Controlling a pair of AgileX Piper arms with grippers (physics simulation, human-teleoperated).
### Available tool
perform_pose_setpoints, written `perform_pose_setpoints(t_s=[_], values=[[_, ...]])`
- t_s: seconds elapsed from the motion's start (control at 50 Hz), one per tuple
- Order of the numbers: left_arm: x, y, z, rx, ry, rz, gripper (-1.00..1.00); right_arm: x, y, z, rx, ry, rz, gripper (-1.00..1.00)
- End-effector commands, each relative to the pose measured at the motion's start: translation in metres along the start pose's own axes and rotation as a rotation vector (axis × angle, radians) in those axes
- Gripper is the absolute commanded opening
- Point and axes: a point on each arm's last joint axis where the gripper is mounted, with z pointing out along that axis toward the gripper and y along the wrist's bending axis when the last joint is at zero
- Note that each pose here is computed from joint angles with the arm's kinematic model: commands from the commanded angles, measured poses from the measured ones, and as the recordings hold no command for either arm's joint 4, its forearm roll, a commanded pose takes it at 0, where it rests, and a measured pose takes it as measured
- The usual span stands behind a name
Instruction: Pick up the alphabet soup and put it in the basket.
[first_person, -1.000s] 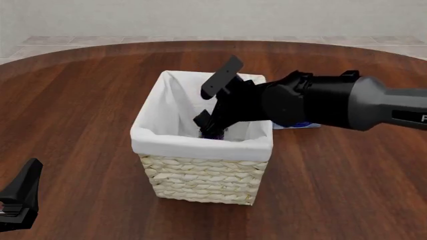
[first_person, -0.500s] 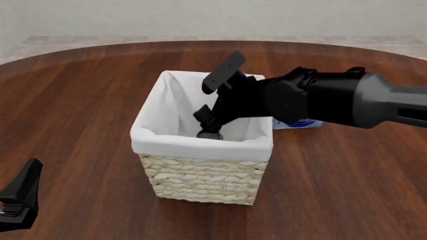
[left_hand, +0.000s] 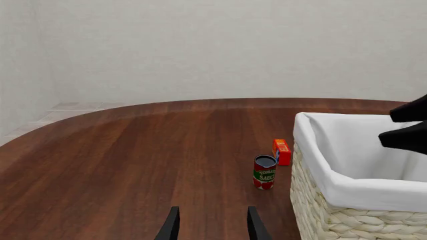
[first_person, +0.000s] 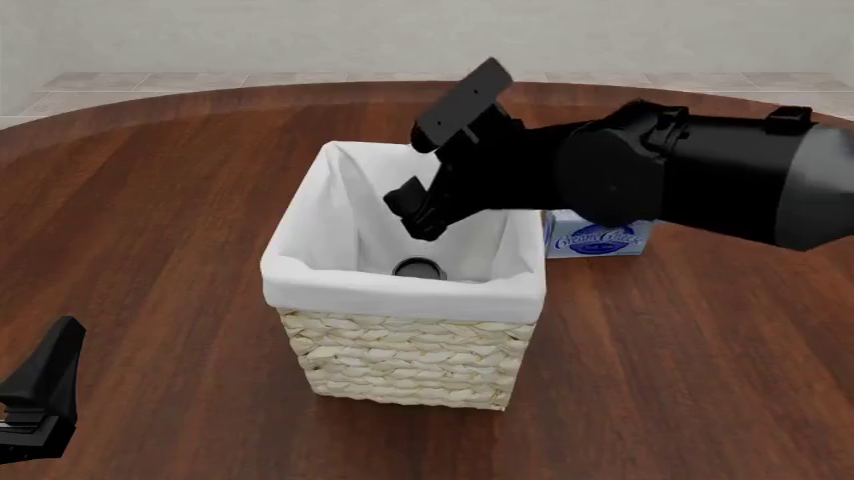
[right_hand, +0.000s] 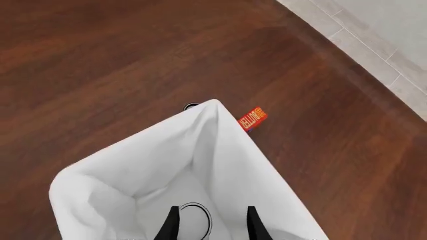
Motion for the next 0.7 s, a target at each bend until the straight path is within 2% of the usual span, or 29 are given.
perform_pose_setpoints(t_s=[0.02, 0.36, 0.7], values=[[0.0, 0.0, 0.0, 0.0, 0.0, 0.0, 1.0, -0.01, 0.001, -0.019, 0.001, -0.043, -0.002, 1.0], [0.0, 0.0, 0.0, 0.0, 0.0, 0.0, 1.0, -0.038, 0.001, -0.064, 0.008, -0.158, 0.012, 1.0], [0.0, 0.0, 0.0, 0.0, 0.0, 0.0, 1.0, -0.049, -0.003, -0.091, 0.026, -0.236, 0.035, 1.0]])
